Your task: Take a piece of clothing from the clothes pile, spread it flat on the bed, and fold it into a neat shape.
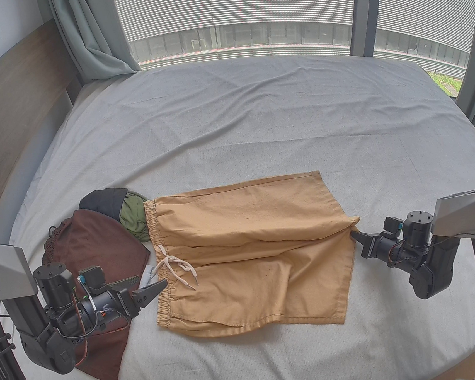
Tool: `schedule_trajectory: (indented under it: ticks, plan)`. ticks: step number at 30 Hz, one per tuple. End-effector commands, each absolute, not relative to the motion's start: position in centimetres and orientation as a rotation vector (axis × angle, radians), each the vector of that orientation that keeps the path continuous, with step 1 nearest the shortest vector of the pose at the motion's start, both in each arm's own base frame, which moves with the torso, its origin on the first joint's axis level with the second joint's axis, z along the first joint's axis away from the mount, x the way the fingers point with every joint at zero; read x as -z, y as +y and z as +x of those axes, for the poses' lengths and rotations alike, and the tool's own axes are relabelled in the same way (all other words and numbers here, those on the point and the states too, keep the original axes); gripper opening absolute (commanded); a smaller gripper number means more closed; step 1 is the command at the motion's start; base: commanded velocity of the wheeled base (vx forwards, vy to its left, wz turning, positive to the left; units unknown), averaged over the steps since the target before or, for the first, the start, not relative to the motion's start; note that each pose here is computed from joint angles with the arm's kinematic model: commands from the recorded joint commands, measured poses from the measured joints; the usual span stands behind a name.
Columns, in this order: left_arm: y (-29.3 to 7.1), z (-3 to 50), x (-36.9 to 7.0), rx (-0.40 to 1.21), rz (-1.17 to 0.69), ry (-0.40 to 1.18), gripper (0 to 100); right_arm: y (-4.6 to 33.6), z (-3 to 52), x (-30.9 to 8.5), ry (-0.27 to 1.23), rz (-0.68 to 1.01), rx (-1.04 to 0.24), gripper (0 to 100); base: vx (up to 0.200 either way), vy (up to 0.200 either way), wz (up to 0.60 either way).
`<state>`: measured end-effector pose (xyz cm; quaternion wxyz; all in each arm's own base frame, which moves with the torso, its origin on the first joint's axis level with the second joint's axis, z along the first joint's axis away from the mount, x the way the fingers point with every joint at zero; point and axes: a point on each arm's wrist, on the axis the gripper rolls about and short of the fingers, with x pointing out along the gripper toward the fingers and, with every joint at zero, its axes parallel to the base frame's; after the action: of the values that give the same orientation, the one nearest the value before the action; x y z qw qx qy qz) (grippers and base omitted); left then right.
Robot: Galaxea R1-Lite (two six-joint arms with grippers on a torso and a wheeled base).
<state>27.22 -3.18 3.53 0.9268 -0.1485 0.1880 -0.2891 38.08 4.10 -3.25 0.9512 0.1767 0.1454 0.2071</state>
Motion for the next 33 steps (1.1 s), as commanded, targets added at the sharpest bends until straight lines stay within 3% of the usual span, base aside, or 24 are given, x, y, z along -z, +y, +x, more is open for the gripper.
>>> schedule_trajectory:
  ticks: [1, 3, 4, 9, 18, 33]
  plan:
    - [-3.2, 27.2, -3.5, 0.592, -0.305, 0.385, 100, 4.1, 38.0, 3.5, 0.302, 0.36, -0.421, 0, 0.0, 0.0, 0.0]
    - [-3.2, 27.2, -3.5, 0.592, -0.305, 0.385, 100, 4.1, 38.0, 3.5, 0.302, 0.361, -0.422, 0, 0.0, 0.0, 0.0]
    - [-3.2, 27.2, -3.5, 0.592, -0.305, 0.385, 100, 4.1, 38.0, 3.5, 0.302, 0.361, -0.422, 100, 0.0, 0.0, 0.0]
    - [-3.2, 27.2, -3.5, 0.592, -0.305, 0.387, 100, 4.1, 36.7, 1.6, 0.298, 0.353, -0.436, 100, 0.0, 0.0, 0.0]
    - [-3.2, 27.2, -3.5, 0.592, -0.305, 0.387, 100, 4.2, 32.1, -1.2, 0.372, 0.372, -0.578, 100, 0.0, 0.0, 0.0]
    - [-3.3, 27.2, -3.4, 0.595, -0.305, 0.39, 100, 7.0, 25.9, 1.3, 0.624, 0.335, -0.694, 100, 0.0, 0.0, 0.0]
